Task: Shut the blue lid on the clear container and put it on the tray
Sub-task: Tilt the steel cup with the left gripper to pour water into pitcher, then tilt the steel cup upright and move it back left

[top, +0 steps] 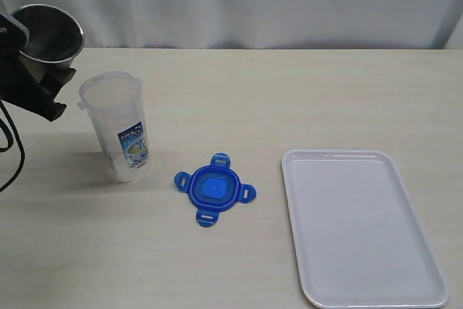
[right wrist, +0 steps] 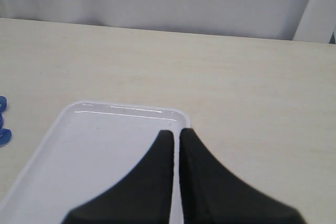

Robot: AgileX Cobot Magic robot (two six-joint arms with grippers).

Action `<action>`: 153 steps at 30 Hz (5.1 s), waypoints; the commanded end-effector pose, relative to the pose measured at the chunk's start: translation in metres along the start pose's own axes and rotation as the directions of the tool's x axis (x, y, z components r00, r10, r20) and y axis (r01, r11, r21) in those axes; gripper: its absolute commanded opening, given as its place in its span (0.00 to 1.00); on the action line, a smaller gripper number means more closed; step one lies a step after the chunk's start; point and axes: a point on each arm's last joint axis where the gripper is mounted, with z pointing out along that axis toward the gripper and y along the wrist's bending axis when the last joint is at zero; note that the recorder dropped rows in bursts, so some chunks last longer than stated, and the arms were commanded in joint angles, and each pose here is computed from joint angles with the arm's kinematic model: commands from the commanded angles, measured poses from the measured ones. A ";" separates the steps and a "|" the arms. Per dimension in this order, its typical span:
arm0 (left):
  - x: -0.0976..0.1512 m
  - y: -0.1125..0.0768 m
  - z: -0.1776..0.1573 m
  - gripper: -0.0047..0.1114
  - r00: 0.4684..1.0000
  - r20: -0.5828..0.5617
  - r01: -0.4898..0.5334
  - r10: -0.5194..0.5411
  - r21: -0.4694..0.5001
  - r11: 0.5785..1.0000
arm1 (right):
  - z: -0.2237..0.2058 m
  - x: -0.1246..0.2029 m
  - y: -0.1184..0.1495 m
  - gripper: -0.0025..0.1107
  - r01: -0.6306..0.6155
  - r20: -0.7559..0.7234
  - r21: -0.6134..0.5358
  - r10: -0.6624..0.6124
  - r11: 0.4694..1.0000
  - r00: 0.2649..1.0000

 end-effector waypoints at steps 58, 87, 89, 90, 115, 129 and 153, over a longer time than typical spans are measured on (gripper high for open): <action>-0.021 0.003 -0.004 0.04 0.960 0.164 -0.226 0.227 -0.026 0.974 | 0.000 0.000 0.000 0.06 0.006 0.005 0.000 -0.006 1.000 1.000; -0.022 0.003 -0.004 0.04 0.947 0.170 -0.271 0.273 -0.037 0.962 | 0.000 0.000 0.000 0.06 0.006 0.005 0.000 -0.006 1.000 1.000; -0.022 0.003 -0.004 0.04 0.945 0.170 -0.277 0.279 -0.038 0.960 | 0.000 0.000 0.000 0.06 0.006 0.005 0.000 -0.006 1.000 1.000; -0.022 0.003 -0.004 0.04 0.945 0.170 -0.277 0.279 -0.038 0.960 | 0.000 0.000 0.000 0.06 0.006 0.005 0.000 -0.006 1.000 1.000; -0.022 0.002 -0.004 0.04 0.939 0.177 -0.295 0.296 -0.032 0.955 | 0.000 0.000 0.000 0.06 0.006 0.005 0.000 -0.006 1.000 1.000; -0.022 0.002 -0.004 0.04 0.950 0.178 -0.256 0.257 -0.025 0.966 | 0.000 0.000 0.000 0.06 0.006 0.005 0.000 -0.006 1.000 1.000; -0.011 0.016 0.008 0.04 0.886 0.186 0.446 -0.426 -0.086 0.891 | 0.000 0.000 0.000 0.06 0.006 0.005 0.000 -0.006 1.000 1.000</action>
